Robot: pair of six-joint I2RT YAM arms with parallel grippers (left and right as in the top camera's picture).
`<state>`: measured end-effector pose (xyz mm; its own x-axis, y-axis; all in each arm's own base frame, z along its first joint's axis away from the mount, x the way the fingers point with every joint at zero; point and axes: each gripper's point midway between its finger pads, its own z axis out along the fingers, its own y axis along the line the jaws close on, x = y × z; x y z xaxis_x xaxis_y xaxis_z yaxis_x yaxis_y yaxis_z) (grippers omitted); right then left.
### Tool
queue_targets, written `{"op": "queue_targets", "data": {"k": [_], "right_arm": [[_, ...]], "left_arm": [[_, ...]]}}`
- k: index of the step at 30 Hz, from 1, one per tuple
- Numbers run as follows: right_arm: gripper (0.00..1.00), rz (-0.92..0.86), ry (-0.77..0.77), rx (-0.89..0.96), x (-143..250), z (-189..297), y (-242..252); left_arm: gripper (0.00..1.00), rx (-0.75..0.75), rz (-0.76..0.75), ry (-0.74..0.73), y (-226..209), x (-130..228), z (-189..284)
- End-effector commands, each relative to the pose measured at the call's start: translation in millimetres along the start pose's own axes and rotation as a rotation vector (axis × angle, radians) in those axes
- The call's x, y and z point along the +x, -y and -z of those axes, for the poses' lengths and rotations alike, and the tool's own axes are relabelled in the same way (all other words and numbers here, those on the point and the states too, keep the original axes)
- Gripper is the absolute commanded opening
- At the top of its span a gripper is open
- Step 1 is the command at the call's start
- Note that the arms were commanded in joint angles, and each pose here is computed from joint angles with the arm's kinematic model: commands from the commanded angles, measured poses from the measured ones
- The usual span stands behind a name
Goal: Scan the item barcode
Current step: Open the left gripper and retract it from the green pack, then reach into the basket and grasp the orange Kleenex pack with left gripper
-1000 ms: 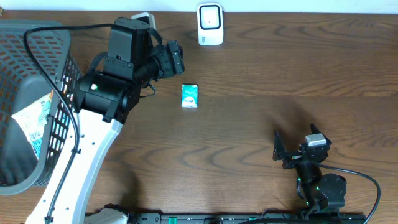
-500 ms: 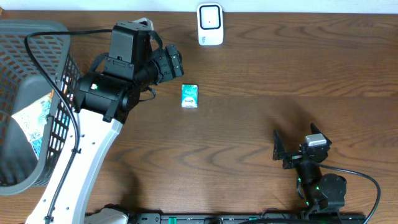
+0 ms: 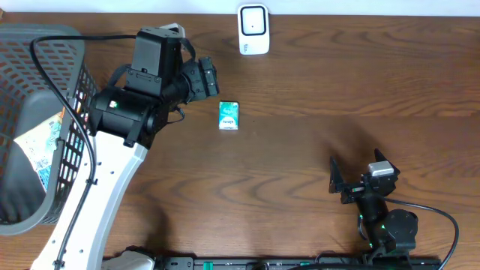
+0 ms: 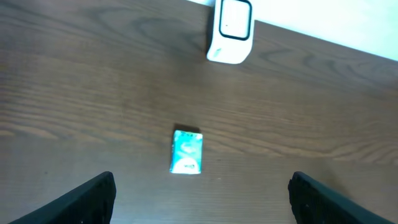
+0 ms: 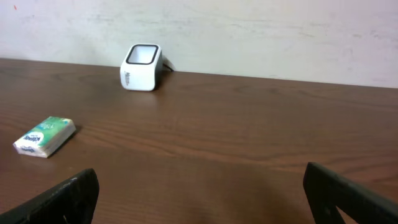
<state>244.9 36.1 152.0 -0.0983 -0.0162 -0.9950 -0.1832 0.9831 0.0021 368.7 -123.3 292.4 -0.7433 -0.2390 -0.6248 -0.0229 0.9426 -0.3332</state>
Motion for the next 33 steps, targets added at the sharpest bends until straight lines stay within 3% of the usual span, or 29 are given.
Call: {"op": "queue_targets", "data": {"k": [1,8,12,17,23,29,33], "right_arm": [[0.99,-0.015,-0.005,0.01,2,0,2],[0.99,-0.015,-0.005,0.01,2,0,2],[0.99,-0.015,-0.005,0.01,2,0,2],[0.99,-0.015,-0.005,0.01,2,0,2],[0.99,-0.015,-0.005,0.01,2,0,2],[0.99,-0.015,-0.005,0.01,2,0,2],[0.99,-0.015,-0.005,0.01,2,0,2]], "left_arm": [[0.88,-0.041,-0.004,0.031,-17,-11,6],[0.88,-0.048,0.062,0.117,-39,-39,33],[0.88,-0.005,0.067,0.214,-39,-72,80],[0.88,-0.068,0.077,0.346,-60,-105,151],[0.88,-0.358,0.247,0.415,-151,-107,195],[0.88,-0.551,0.479,0.313,-243,-80,189],[0.88,-0.607,0.531,0.218,-284,-65,170]]}}
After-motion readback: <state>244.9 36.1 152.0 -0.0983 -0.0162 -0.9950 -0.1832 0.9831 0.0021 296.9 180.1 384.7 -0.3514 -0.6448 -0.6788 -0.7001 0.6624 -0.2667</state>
